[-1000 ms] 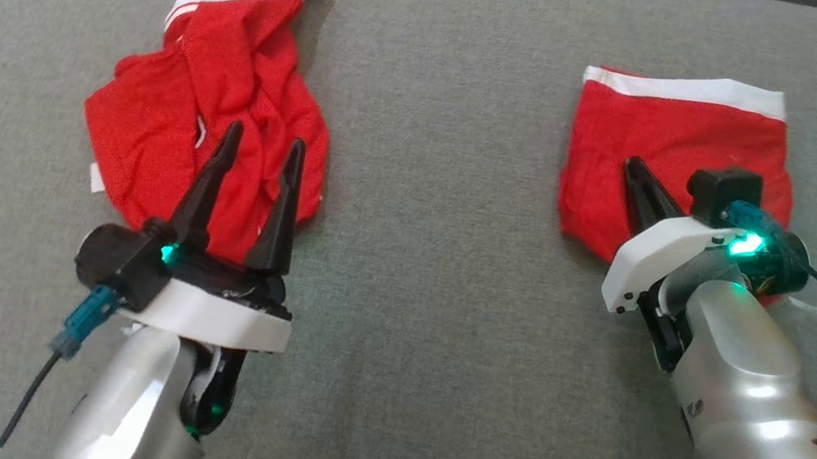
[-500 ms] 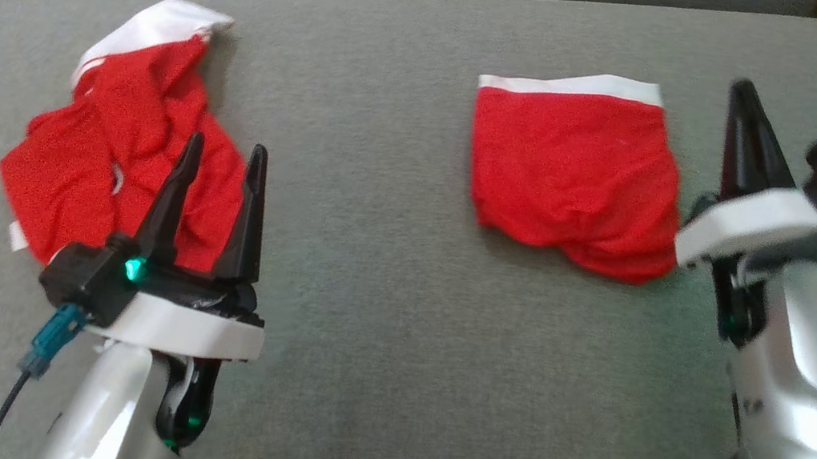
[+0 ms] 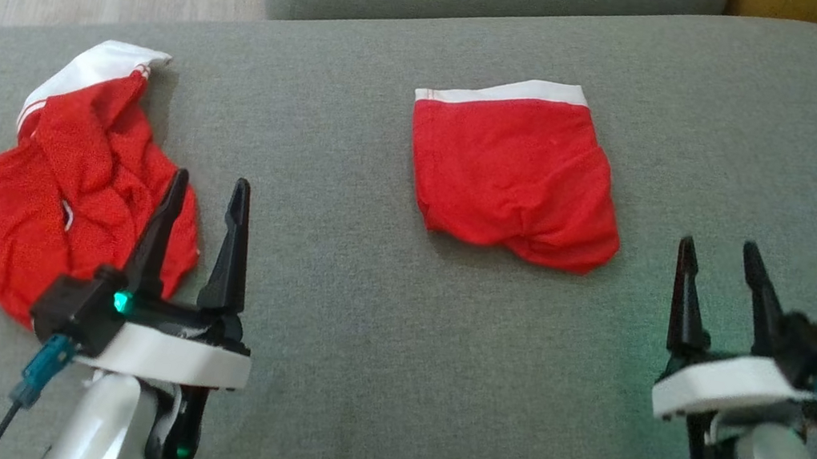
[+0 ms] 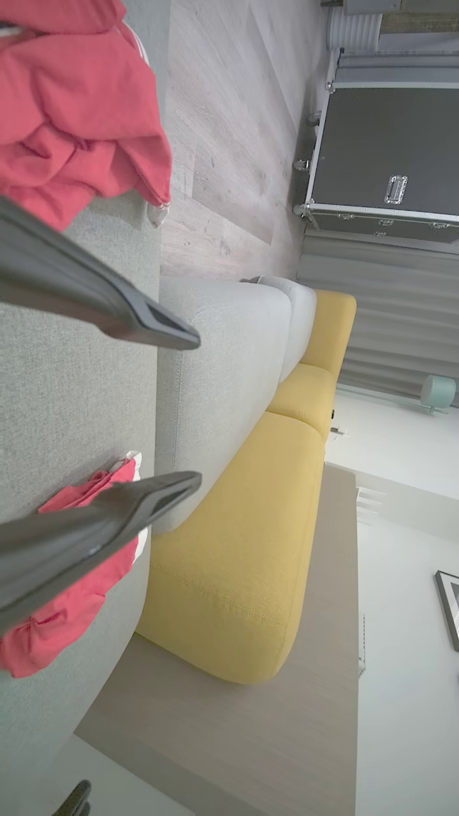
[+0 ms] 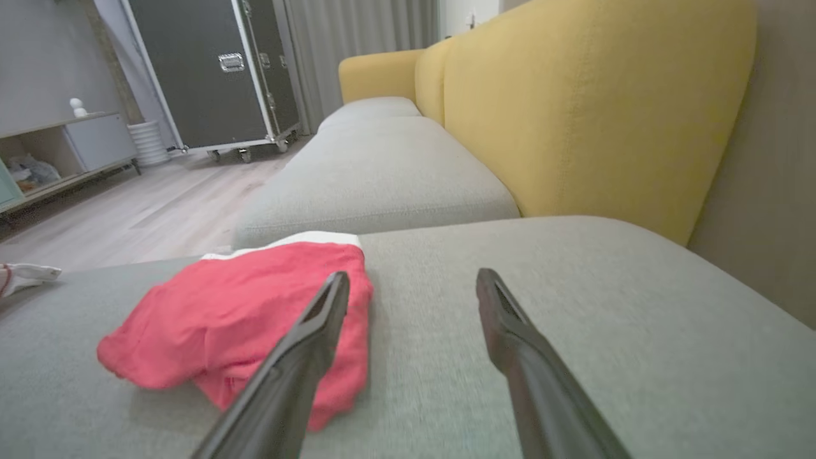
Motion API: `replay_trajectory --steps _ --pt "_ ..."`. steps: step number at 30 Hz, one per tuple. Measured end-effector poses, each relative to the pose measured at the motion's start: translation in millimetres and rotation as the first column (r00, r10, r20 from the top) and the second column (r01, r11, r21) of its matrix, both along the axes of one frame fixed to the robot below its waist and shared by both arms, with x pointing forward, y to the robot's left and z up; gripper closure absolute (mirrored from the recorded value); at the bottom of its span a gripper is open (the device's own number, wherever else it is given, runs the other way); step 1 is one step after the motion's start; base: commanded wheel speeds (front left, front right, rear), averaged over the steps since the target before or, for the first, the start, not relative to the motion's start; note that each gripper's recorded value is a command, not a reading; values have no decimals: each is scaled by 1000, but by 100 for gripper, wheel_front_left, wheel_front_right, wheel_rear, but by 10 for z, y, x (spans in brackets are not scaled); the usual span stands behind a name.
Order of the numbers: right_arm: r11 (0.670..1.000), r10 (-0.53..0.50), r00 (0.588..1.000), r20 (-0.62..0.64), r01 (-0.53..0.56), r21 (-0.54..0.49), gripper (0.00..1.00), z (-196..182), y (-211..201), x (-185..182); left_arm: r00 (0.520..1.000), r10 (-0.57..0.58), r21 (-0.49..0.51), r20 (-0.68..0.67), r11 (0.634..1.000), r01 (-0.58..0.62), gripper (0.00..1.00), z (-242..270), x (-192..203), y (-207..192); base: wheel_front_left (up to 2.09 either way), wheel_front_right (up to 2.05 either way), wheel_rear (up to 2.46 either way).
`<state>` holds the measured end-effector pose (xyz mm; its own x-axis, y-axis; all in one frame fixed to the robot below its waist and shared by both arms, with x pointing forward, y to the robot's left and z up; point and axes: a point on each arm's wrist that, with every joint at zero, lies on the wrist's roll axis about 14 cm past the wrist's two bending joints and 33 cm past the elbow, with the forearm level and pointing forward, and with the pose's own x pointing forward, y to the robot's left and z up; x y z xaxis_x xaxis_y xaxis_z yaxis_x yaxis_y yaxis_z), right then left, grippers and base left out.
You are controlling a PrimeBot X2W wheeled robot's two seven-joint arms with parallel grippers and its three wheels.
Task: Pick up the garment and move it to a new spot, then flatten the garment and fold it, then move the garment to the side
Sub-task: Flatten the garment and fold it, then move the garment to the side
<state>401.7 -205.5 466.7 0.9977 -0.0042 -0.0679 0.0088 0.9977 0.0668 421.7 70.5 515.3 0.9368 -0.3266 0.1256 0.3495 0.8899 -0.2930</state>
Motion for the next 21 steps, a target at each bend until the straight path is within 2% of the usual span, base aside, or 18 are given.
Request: replay_trajectory --steps 13,21 --pt "999 36 999 22 -36 12 0 52 131 44 1000 9 3 -15 1000 -9 0 -54 -9 38 0 0 0" --pt "998 67 997 -46 -67 8 0 -58 233 467 999 16 18 -51 1000 -15 0 -208 29 79 0 0 0"
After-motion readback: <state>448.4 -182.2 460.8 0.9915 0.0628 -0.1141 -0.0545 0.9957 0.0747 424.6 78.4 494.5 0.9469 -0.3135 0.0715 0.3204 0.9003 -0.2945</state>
